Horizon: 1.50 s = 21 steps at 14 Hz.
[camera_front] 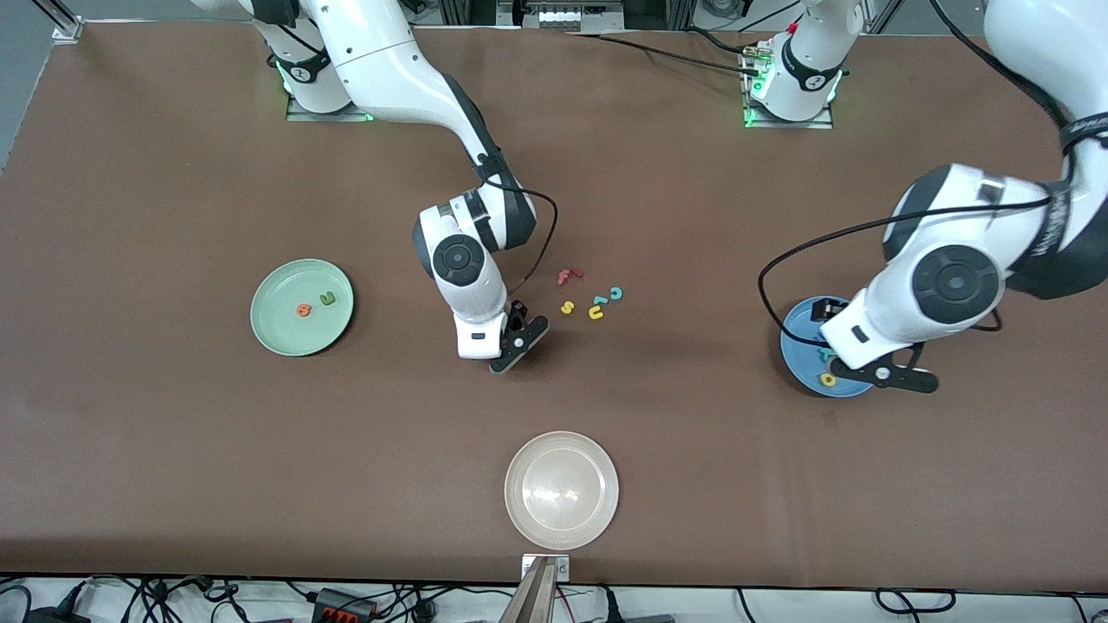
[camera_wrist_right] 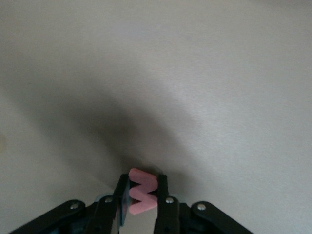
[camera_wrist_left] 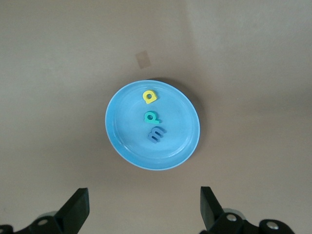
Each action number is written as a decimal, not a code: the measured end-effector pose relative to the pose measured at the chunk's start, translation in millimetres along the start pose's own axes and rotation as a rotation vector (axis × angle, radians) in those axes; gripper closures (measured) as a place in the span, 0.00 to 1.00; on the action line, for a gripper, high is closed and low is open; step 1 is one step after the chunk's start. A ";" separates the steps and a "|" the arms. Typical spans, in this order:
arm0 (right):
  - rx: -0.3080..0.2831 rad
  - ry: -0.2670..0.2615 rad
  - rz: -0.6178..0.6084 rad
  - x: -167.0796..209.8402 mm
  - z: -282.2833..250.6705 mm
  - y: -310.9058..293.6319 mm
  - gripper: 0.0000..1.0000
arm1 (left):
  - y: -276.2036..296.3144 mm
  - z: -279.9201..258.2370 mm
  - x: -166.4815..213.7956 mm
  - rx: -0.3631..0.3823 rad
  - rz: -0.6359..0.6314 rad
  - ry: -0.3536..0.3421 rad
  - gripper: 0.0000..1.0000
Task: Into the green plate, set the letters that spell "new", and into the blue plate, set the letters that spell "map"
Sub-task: 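Release a with the left gripper while the right gripper carries m to green, then release pink m on the green plate with the right gripper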
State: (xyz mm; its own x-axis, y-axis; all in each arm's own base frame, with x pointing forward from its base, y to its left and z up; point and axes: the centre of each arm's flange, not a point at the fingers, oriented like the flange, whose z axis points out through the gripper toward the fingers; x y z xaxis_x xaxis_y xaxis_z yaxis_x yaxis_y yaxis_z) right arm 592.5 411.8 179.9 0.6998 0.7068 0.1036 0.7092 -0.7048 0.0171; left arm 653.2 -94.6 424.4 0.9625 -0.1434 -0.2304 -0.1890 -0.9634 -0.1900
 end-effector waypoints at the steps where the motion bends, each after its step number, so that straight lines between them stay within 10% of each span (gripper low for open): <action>1: 0.002 -0.006 0.017 -2.4 -0.8 10.7 0.74 | -9.1 -14.4 -2.3 -0.025 -0.022 -0.003 0.00; 14: 0.149 -0.405 0.515 -235.7 -95.1 256.1 0.74 | -63.1 -137.5 -82.0 -0.284 -0.227 0.007 0.00; 21: 0.109 -0.429 0.617 -297.8 -64.0 295.0 0.74 | -76.0 -107.0 -138.4 -0.247 -0.110 0.204 0.00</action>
State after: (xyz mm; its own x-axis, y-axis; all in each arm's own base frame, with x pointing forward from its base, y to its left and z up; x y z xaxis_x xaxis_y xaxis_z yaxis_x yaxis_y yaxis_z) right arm 587.9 -10.5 217.8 0.9283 0.1638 -0.3339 0.1671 -0.9858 -0.0190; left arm 555.1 -25.7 572.9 0.9983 -0.0536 -0.0207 -0.0528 -0.9978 0.0395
